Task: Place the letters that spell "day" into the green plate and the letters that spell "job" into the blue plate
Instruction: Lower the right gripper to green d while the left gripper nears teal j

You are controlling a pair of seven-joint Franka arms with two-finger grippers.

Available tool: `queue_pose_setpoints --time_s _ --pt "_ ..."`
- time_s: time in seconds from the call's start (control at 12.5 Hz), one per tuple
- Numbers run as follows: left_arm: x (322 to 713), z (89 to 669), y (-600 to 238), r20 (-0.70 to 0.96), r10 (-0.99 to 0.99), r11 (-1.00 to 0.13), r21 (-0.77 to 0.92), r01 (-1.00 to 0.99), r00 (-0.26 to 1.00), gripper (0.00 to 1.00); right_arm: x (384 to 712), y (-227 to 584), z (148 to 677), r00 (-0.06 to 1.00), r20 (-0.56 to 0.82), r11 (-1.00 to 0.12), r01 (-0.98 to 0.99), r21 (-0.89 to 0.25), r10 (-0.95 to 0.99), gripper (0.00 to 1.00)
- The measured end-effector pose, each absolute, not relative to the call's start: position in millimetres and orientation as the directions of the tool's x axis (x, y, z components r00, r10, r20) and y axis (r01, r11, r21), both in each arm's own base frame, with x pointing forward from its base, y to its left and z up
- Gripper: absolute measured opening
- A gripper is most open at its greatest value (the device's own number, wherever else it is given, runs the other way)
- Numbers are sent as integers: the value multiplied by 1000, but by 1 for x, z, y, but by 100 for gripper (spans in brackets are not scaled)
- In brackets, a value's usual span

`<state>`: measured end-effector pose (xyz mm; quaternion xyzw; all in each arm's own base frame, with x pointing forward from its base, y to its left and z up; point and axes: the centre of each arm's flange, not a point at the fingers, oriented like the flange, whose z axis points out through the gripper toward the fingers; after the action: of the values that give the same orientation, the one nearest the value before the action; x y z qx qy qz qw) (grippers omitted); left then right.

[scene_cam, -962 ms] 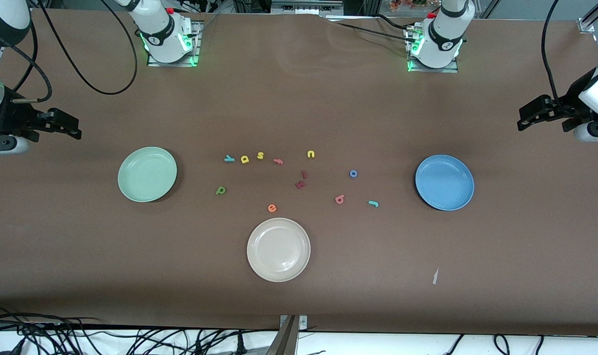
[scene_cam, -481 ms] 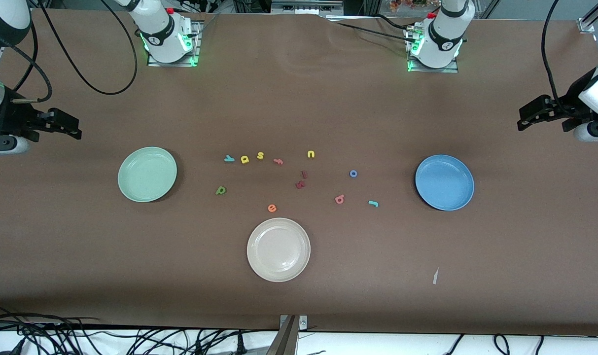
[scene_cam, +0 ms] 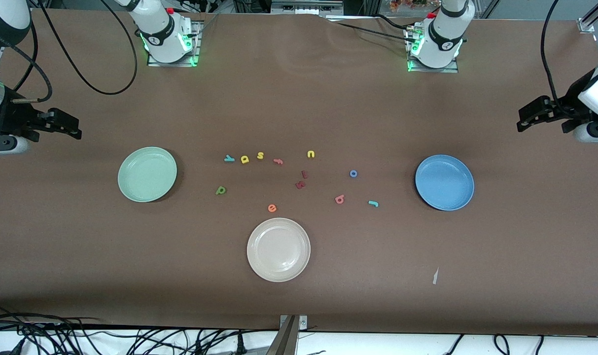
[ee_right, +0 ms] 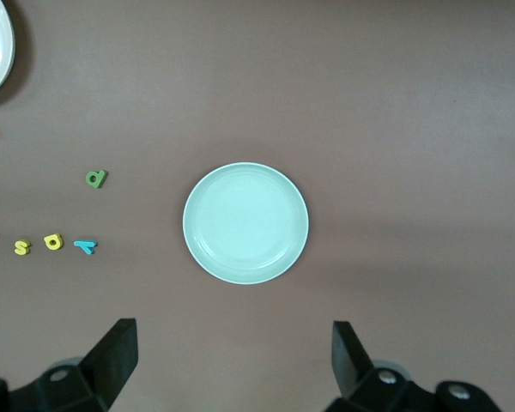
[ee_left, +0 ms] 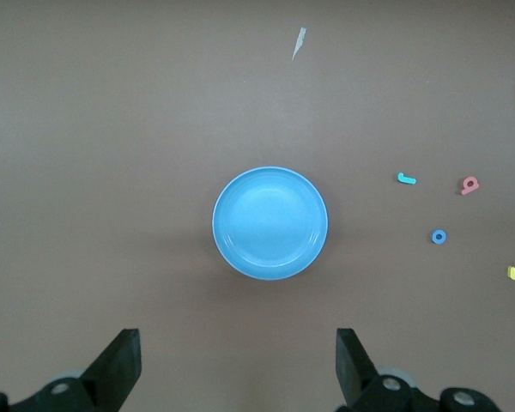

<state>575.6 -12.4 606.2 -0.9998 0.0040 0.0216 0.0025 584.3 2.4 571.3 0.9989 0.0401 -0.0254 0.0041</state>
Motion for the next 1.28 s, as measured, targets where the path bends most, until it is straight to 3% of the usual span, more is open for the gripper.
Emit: queue_pose_setpoints --time_s 0.64,1.04,1.28 --pt "623 504 -34 -153 -42 -999 9 -42 987 100 583 58 567 983 -58 -985 175 5 174 100" --pt "640 439 -95 -195 -105 -994 20 -103 975 100 583 179 503 989 -121 -996 87 32 82 100" --pt "644 399 -167 -170 -38 -999 26 -35 985 100 580 237 457 994 -93 -997 -55 50 -60 100"
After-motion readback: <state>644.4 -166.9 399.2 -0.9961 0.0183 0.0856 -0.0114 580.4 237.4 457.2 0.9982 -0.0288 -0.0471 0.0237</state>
